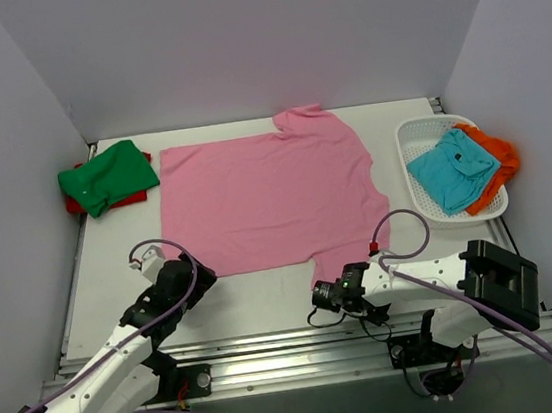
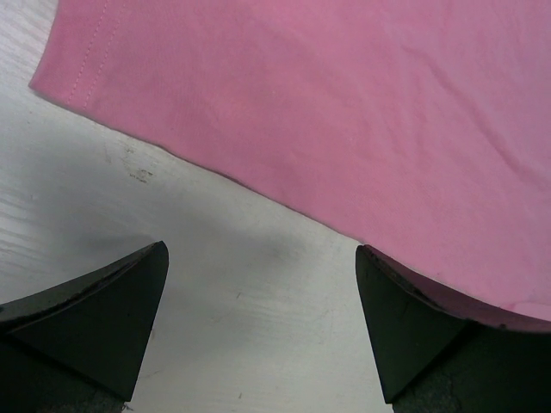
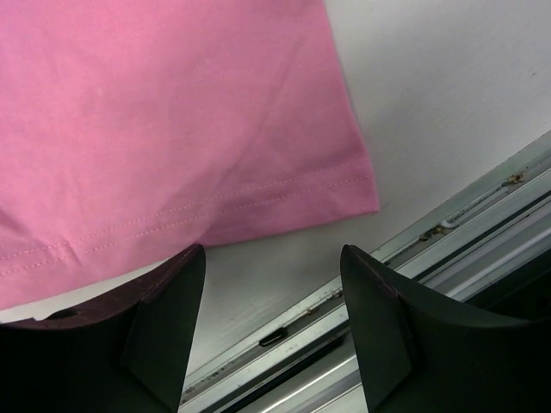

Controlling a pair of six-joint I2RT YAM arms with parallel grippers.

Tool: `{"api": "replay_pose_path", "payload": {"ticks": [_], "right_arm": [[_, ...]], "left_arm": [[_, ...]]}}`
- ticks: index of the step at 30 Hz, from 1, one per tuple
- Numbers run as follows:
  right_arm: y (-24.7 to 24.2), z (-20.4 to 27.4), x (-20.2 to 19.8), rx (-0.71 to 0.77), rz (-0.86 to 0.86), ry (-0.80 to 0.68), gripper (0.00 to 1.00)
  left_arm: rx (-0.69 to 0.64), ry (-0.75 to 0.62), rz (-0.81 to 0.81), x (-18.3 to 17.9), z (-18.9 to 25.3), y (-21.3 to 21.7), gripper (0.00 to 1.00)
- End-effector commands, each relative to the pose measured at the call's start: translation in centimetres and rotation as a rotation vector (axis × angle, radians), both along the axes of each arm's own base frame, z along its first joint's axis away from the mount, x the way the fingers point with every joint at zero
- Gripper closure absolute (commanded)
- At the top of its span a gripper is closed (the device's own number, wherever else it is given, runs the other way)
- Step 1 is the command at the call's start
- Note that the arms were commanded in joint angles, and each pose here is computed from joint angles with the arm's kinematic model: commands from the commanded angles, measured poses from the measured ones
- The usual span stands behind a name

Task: Fold and stack the t-shirts
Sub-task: Flatten the tshirt out

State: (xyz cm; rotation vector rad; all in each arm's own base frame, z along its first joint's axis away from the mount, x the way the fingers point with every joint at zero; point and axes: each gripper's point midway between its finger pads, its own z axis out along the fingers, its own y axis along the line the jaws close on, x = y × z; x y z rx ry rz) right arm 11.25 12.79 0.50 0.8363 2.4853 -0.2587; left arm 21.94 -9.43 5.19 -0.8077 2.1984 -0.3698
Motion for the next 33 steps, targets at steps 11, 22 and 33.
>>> {"api": "replay_pose_path", "payload": {"ticks": [11,22,33], "right_arm": [[-2.6,1.4,1.5,-0.129,-0.103,-0.095,0.40],[-2.7,0.5,4.8,-0.117,-0.098,-0.100,0.52],[-2.1,0.4,6.9,-0.161,-0.054,-0.089,1.00]], "left_arm": [[0.006,-0.096,-0.002,2.4,2.8,-0.8,0.00],[0.024,-0.084,-0.011,3.4,2.6,-1.5,0.00],[0.057,-0.088,0.017,3.3,3.3,-0.6,0.00]]}}
